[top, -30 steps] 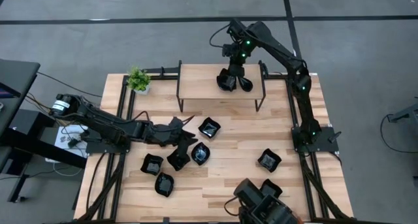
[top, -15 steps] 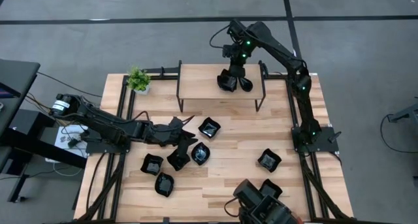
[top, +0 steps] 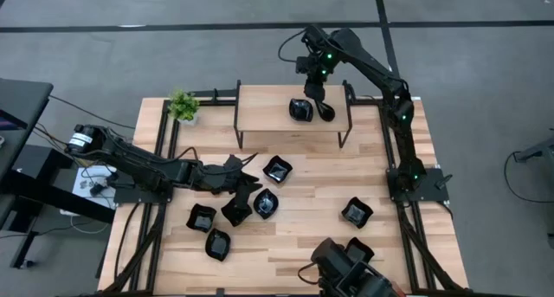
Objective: Pick & Place Mini shaped plates
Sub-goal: Stack the black leaf shaped plate on top of the black leaf shaped plate on the shelf
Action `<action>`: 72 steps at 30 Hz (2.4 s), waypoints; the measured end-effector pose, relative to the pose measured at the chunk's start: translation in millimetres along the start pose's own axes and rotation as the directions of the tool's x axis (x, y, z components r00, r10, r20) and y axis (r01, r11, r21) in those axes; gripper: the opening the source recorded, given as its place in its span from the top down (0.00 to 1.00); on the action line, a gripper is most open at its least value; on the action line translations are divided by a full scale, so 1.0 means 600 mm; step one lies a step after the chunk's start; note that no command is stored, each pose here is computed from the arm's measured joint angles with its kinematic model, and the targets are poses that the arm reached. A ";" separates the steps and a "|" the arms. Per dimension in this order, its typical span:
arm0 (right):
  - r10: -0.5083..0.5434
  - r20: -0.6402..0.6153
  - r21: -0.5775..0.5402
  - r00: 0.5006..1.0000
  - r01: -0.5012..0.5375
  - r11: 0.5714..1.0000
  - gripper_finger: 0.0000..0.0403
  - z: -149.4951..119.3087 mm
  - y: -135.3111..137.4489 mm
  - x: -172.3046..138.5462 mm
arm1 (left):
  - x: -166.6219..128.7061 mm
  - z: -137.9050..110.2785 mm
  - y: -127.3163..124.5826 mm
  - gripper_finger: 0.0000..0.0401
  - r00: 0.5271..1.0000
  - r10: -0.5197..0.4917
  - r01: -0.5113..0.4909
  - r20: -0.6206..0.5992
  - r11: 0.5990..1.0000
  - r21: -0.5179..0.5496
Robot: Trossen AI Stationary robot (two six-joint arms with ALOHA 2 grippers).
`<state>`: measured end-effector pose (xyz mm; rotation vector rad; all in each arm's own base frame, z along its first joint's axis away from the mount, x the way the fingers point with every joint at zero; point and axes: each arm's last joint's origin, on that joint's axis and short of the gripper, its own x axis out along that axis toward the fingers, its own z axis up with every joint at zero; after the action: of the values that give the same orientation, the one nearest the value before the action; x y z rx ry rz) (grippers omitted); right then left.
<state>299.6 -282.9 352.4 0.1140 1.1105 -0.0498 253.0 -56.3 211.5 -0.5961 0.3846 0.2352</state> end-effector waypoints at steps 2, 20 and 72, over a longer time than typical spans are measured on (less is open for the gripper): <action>-0.035 0.033 0.000 0.999 0.035 0.999 0.80 0.003 0.003 -0.014 | 0.000 0.000 0.000 0.60 1.000 0.000 0.000 0.000 1.000 0.000; -0.076 0.312 -0.068 0.947 0.103 0.992 0.80 0.037 0.170 -0.158 | 0.000 -0.003 -0.002 0.60 0.998 -0.046 0.046 -0.047 0.999 0.004; -0.077 0.438 -0.024 0.896 0.097 0.995 0.80 -0.182 0.531 -0.291 | -0.009 0.027 0.004 0.60 0.972 0.002 0.051 -0.234 0.975 0.218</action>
<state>155.6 43.6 482.3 0.0096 0.6639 -0.1248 252.2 -45.7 224.9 -0.4071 0.6220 0.0953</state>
